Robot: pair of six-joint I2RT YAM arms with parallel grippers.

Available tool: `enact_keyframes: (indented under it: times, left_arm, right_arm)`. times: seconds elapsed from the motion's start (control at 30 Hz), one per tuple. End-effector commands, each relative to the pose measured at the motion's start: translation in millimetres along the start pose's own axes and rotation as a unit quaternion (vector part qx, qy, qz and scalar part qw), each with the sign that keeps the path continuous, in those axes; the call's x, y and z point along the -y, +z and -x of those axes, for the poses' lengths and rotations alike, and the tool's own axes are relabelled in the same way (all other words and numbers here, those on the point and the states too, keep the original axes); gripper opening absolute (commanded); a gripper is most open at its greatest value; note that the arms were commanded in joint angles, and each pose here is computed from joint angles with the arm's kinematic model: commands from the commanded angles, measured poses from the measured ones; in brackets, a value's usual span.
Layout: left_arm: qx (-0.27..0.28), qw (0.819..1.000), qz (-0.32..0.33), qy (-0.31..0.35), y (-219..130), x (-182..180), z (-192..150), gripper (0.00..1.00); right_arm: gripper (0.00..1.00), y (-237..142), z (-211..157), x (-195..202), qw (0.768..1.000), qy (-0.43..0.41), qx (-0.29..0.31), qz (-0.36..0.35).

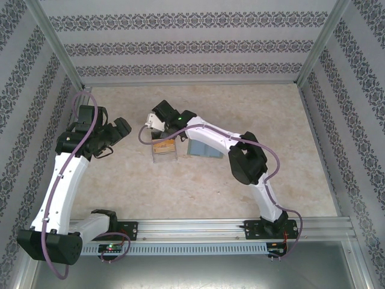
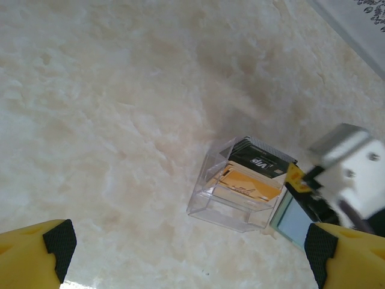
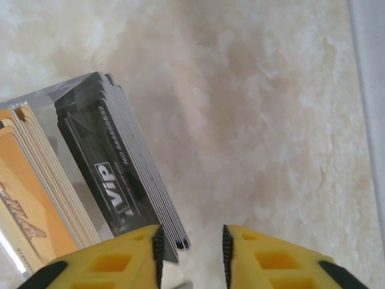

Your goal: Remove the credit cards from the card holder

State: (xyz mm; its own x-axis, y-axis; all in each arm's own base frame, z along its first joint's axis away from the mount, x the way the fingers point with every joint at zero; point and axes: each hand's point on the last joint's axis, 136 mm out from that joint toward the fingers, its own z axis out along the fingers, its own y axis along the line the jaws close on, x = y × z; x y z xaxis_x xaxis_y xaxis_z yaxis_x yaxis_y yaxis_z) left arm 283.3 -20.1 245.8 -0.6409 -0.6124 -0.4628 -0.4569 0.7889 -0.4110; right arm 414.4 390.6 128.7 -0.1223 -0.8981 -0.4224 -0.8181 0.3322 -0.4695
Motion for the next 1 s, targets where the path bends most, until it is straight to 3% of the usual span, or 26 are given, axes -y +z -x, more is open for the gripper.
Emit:
enact_keyframes:
  times: [0.0,0.2,0.27,0.3,0.4,0.47,0.7,0.83,0.97]
  left_arm:
    - [0.007,1.000,-0.011,0.011,9,4,7,1.00]
    - [0.030,0.999,-0.012,0.036,24,9,20,1.00]
    - [0.038,0.999,0.000,0.039,32,7,25,1.00]
    - [0.043,0.998,0.010,0.038,38,4,28,1.00]
    - [0.065,0.997,0.026,0.042,59,-4,34,0.99]
    - [0.090,0.994,0.036,0.047,76,-12,37,1.00]
    - [0.130,0.970,0.156,0.132,135,-58,45,0.99]
    - [0.143,0.954,0.193,0.179,167,-73,47,0.99]
    - [0.172,0.939,0.201,0.218,191,-74,55,0.99]
  right_arm:
    - [0.38,-57,22,42,0.992,0.091,0.076,-0.050]
    - [0.62,-109,-24,77,0.956,0.253,0.115,-0.090]
    - [0.70,-123,-48,86,0.939,0.304,0.123,-0.101]
    - [0.83,-131,-63,91,0.929,0.331,0.128,-0.110]
    - [0.85,-150,-111,102,0.899,0.394,0.132,-0.138]
    - [0.98,-161,-145,106,0.879,0.429,0.130,-0.163]
    - [0.98,-192,-272,108,0.799,0.532,0.110,-0.256]
    - [0.98,-195,-340,95,0.757,0.567,0.084,-0.314]
    - [0.98,-180,-377,89,0.745,0.569,0.065,-0.342]
